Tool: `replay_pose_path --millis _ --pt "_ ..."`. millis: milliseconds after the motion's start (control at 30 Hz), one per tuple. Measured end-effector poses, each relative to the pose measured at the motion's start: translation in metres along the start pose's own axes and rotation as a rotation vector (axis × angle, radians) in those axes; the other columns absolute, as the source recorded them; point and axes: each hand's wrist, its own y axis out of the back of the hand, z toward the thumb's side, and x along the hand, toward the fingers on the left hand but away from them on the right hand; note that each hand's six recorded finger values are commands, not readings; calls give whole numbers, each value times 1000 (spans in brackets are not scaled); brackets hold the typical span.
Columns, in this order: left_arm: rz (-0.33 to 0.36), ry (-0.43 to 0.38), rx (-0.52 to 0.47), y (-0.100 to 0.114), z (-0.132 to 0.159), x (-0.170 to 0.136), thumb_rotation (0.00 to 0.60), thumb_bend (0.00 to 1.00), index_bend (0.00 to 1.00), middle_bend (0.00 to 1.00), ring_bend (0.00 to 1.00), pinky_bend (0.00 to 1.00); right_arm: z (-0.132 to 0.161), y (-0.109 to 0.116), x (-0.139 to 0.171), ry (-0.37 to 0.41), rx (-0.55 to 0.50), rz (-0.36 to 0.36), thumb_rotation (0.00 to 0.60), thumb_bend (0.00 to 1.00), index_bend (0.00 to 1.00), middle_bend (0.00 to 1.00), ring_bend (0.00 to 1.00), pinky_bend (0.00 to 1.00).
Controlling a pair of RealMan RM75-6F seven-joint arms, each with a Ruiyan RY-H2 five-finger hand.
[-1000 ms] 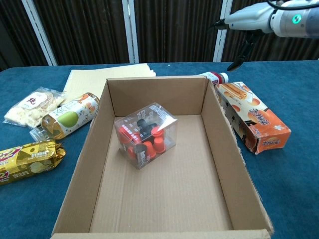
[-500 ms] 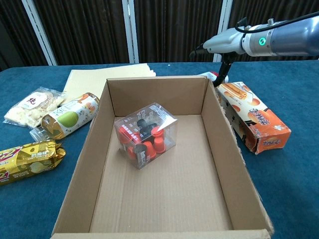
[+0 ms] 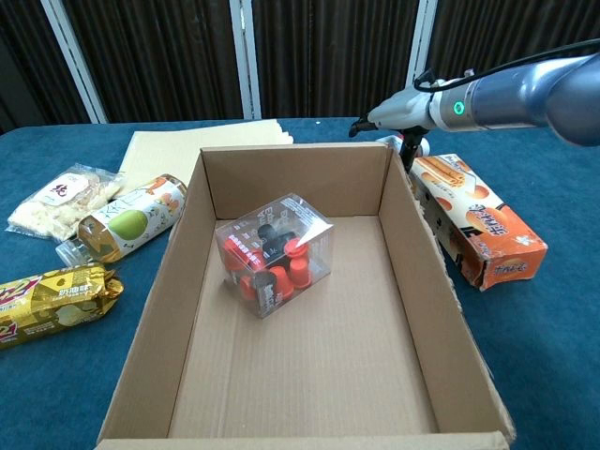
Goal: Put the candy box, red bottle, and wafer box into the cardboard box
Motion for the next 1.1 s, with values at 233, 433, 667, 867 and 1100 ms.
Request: replay_pose_path --millis 233,433,667,867,1100 --pt "2 12 1 0 -2 2 537 0 0 0 0 0 9 -3 -7 8 19 17 600 218 0 0 40 208" --pt "0 15 3 -1 -3 3 530 0 0 0 0 0 14 -5 -12 10 36 29 600 258 33 4 51 226" --pt "1 23 6 0 -3 4 538 0 0 0 0 0 14 -11 -16 -7 81 36 600 331 454 292 315 503" --pt "1 18 3 1 -1 2 536 0 0 0 0 0 10 -13 -15 -12 135 0 600 337 707 499 532 704" --pt "8 11 -5 3 -1 -1 534 0 0 0 0 0 7 -5 -9 2 147 -86 600 336 756 539 583 748"
